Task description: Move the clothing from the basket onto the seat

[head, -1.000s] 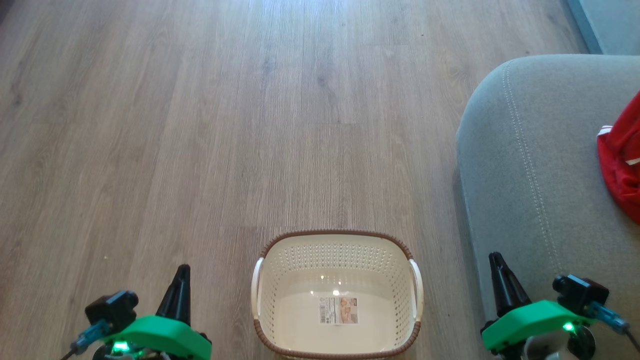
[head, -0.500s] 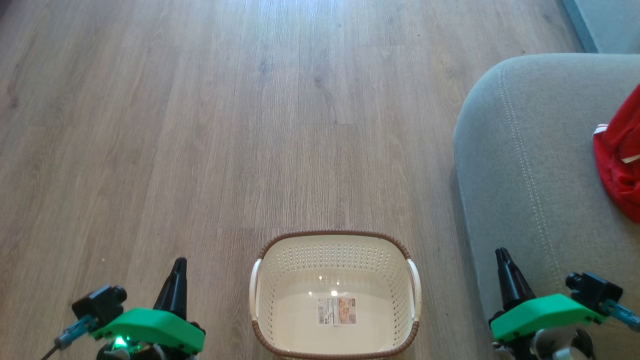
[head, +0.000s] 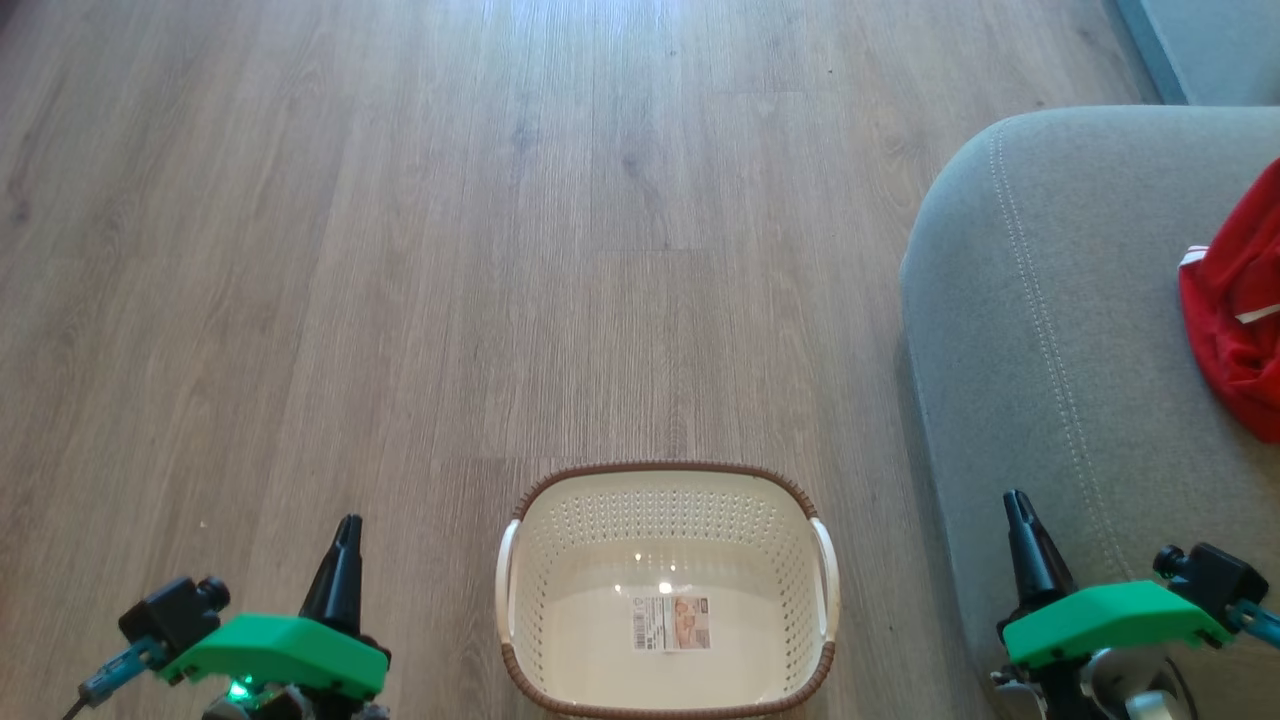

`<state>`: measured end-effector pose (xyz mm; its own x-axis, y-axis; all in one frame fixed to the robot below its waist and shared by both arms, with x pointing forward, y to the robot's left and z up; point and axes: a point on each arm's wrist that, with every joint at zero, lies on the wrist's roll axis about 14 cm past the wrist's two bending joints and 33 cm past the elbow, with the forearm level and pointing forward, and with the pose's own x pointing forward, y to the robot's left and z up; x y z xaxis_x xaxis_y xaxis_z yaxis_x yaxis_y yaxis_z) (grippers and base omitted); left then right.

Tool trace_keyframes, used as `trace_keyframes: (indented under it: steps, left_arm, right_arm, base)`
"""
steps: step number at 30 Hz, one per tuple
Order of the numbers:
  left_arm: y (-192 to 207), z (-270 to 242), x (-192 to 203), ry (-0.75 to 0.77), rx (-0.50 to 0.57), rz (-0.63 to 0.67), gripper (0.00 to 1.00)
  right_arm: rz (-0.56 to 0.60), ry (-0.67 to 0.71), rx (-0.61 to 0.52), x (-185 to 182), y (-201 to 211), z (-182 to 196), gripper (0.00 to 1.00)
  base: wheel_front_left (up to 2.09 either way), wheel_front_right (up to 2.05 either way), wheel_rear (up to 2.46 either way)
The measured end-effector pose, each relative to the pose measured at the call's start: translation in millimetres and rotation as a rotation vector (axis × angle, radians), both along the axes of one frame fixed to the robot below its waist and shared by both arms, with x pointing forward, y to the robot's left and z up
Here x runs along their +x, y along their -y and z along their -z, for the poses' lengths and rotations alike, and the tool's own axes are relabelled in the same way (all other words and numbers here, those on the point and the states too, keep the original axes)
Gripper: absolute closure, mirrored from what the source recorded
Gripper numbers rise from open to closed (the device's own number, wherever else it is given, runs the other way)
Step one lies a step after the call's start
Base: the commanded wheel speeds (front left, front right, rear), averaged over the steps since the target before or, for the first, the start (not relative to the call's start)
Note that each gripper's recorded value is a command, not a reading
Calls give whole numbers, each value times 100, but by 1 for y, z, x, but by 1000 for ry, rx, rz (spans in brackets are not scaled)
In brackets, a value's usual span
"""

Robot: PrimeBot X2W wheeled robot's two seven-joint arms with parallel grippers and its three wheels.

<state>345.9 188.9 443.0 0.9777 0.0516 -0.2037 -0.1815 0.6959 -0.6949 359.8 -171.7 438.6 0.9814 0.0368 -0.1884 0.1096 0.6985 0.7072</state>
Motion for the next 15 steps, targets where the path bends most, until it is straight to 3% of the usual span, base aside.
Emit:
trace_keyframes:
  steps: [15]
  left_arm:
    - [-2, -4, 6, 6, -174, -25, 100]
  right_arm:
    - [57, 6, 167, 5, 10, -8, 100]
  base:
    - [0, 0, 0]
